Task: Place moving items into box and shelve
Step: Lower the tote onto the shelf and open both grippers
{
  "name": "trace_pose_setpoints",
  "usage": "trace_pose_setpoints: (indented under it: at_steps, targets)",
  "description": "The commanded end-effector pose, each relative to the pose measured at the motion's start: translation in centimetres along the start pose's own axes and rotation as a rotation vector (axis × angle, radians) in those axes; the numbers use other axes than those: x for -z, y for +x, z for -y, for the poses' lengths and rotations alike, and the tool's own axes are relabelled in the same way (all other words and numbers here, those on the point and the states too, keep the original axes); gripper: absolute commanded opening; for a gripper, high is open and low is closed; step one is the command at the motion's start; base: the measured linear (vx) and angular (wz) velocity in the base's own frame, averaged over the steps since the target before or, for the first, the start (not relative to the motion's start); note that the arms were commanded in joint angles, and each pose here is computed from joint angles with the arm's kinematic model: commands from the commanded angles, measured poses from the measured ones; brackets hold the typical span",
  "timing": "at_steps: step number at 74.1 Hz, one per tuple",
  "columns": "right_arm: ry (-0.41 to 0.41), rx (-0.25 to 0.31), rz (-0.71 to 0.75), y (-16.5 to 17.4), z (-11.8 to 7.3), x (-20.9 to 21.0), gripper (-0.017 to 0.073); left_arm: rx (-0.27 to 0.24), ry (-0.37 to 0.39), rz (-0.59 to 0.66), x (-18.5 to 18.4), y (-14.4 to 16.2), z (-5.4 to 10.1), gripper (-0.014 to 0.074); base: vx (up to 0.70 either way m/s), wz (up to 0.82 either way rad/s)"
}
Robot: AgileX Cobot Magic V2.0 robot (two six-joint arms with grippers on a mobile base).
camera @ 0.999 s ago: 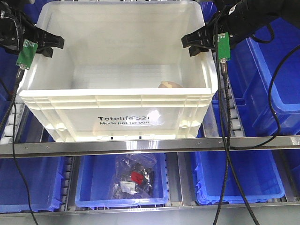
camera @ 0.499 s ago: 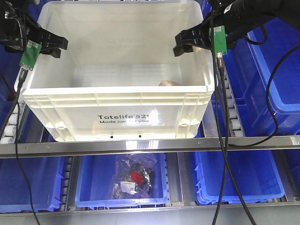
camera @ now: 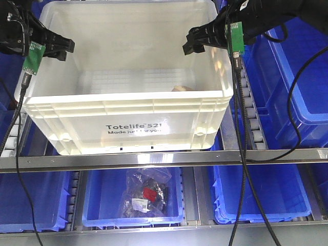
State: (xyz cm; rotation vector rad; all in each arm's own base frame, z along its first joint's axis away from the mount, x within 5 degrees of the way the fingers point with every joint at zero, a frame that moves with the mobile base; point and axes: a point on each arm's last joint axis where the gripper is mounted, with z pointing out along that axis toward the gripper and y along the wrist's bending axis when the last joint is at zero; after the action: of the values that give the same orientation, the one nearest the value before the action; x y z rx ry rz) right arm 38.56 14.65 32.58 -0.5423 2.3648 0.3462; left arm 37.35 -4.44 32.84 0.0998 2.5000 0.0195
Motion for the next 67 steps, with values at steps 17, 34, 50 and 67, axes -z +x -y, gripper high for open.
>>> trace_pose_setpoints:
  at_steps: [17,34,50,67]
  targets:
    - [0.049,0.062,0.184,-2.5,-0.7,3.9,0.0602,0.007,-0.019,0.168,3.8,-1.7,0.1,0.053,0.0,0.0]
    - [0.096,-0.042,0.159,-2.3,-0.2,3.9,0.0584,0.045,-0.024,0.213,5.2,-1.9,-0.1,0.0522,0.0,0.0]
    - [0.097,-0.056,0.176,-2.4,-0.2,4.4,0.0584,0.049,-0.019,0.26,7.0,-2.0,-0.3,0.0522,0.0,0.0]
    - [0.084,-0.068,0.18,-2.4,-0.4,4.5,0.0584,0.052,-0.015,0.258,7.2,-1.9,-0.2,0.0522,0.0,0.0]
